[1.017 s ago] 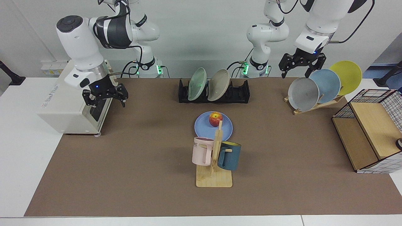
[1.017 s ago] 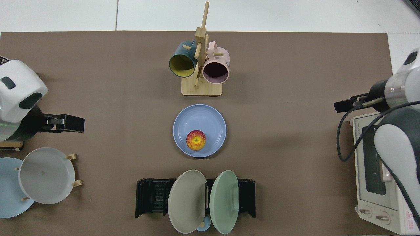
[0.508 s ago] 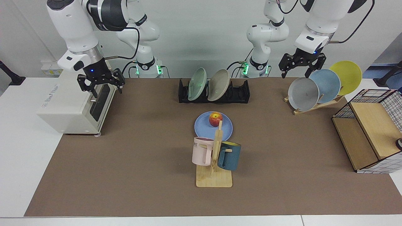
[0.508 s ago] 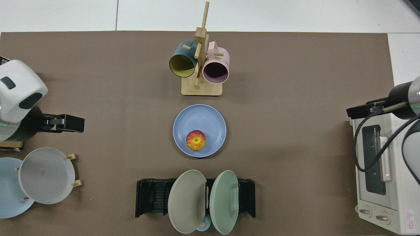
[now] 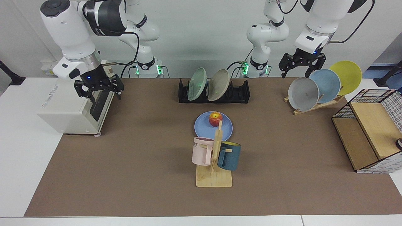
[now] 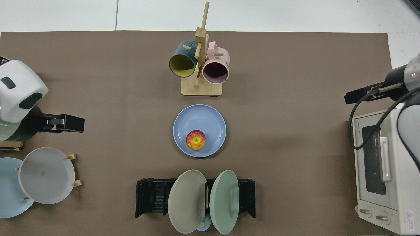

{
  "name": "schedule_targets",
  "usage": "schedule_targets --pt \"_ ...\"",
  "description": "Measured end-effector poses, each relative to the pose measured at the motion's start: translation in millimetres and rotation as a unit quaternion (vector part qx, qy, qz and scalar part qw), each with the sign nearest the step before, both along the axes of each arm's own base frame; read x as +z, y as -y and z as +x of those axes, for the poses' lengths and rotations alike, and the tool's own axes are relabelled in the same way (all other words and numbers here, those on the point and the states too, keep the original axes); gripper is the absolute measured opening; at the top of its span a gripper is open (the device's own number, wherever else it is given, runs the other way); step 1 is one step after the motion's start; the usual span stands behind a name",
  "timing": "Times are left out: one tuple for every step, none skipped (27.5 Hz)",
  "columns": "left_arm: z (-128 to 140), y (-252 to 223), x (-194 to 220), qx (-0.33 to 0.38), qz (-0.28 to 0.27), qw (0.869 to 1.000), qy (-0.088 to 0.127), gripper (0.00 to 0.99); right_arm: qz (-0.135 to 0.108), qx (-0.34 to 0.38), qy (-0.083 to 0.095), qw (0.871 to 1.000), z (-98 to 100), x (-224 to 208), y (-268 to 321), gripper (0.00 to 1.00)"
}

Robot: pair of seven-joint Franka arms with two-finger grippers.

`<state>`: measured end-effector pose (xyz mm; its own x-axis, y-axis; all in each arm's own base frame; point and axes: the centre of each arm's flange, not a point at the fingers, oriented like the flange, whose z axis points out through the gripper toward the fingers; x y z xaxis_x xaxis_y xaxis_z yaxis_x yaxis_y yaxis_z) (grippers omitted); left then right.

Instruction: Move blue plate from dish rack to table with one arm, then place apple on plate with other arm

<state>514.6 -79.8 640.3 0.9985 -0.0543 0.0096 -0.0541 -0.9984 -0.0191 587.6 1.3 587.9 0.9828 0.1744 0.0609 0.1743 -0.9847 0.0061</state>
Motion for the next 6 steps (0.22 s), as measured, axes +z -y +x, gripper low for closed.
schedule_targets --pt "0.0 0.0 0.0 0.0 0.0 1.0 0.0 0.991 0.0 -0.008 -0.001 1.0 0.0 -1.3 -0.5 1.0" --pt "0.0 0.0 0.0 0.0 0.0 1.0 0.0 0.991 0.001 -0.018 -0.003 1.0 0.0 -2.5 -1.2 1.0" --pt "0.0 0.0 0.0 0.0 0.0 1.0 0.0 0.991 0.002 -0.028 -0.003 1.0 -0.1 -3.2 -1.8 1.0" --pt "0.0 0.0 0.0 0.0 0.0 1.0 0.0 0.991 0.002 -0.036 -0.004 0.999 -0.2 -3.8 -2.1 1.0" --pt "0.0 0.0 0.0 0.0 0.0 1.0 0.0 0.991 0.003 -0.041 -0.005 0.999 -0.3 -4.4 -2.2 1.0" --pt "0.0 0.0 0.0 0.0 0.0 1.0 0.0 0.991 0.003 -0.045 -0.005 0.999 -0.4 -5.1 -2.1 1.0"
